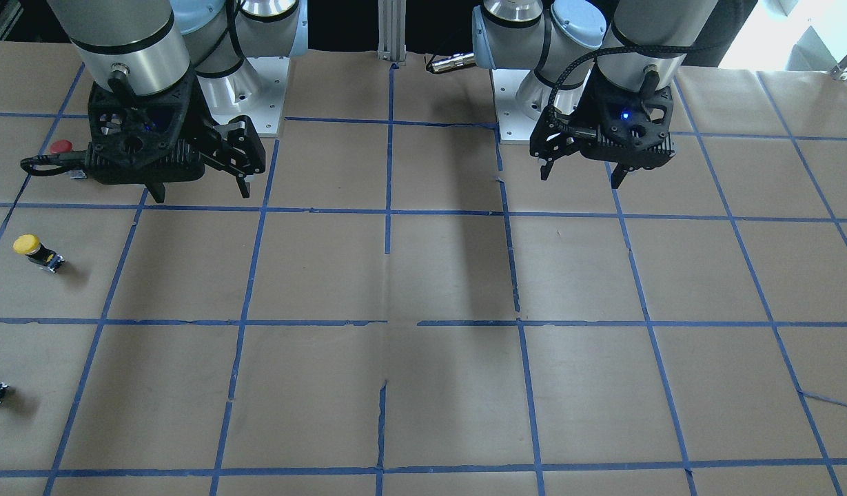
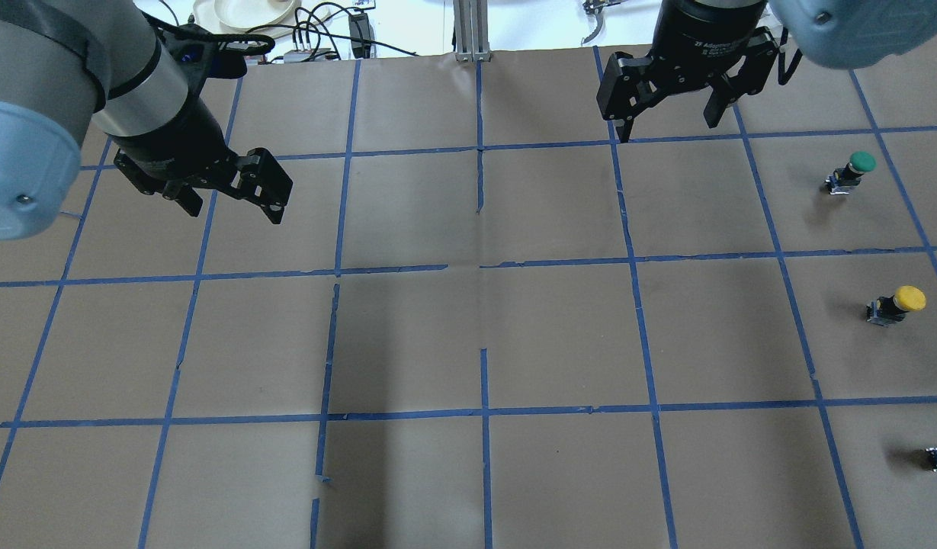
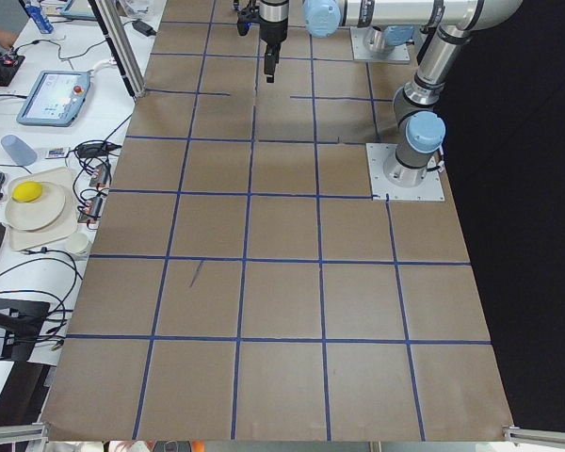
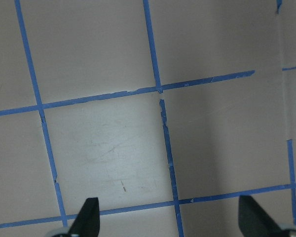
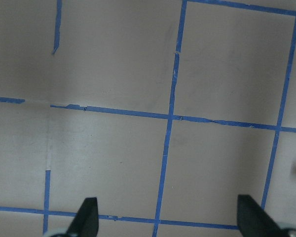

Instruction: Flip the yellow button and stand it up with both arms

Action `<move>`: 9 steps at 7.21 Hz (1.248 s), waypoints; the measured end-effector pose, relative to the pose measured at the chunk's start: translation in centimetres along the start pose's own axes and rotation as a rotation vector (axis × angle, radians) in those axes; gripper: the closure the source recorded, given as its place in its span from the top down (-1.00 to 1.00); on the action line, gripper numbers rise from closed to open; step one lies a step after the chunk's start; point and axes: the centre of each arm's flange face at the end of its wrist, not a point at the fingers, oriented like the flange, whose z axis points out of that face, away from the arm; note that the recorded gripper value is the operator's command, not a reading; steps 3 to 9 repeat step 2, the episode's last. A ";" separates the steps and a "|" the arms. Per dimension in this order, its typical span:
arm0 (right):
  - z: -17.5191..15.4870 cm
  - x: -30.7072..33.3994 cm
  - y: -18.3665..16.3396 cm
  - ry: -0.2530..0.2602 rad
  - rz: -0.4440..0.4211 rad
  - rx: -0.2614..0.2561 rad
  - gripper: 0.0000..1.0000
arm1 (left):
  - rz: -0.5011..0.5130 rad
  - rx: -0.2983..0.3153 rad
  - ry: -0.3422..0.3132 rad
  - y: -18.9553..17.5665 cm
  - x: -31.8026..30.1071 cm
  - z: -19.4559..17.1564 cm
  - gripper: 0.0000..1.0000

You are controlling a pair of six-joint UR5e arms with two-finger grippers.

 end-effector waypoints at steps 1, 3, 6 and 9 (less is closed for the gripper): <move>-0.1 0.0 0.0 0.000 0.000 0.002 0.97 | 0.000 0.000 0.000 0.0 0.0 0.0 1.00; -0.1 0.0 0.0 0.000 0.000 0.003 0.97 | 0.001 0.000 0.000 0.0 0.0 0.0 1.00; -0.1 0.0 0.0 0.000 0.000 0.003 0.97 | 0.001 0.000 0.000 0.0 0.0 0.0 1.00; -0.1 0.0 0.0 0.000 0.000 0.003 0.97 | 0.001 0.000 0.000 0.0 0.0 0.0 1.00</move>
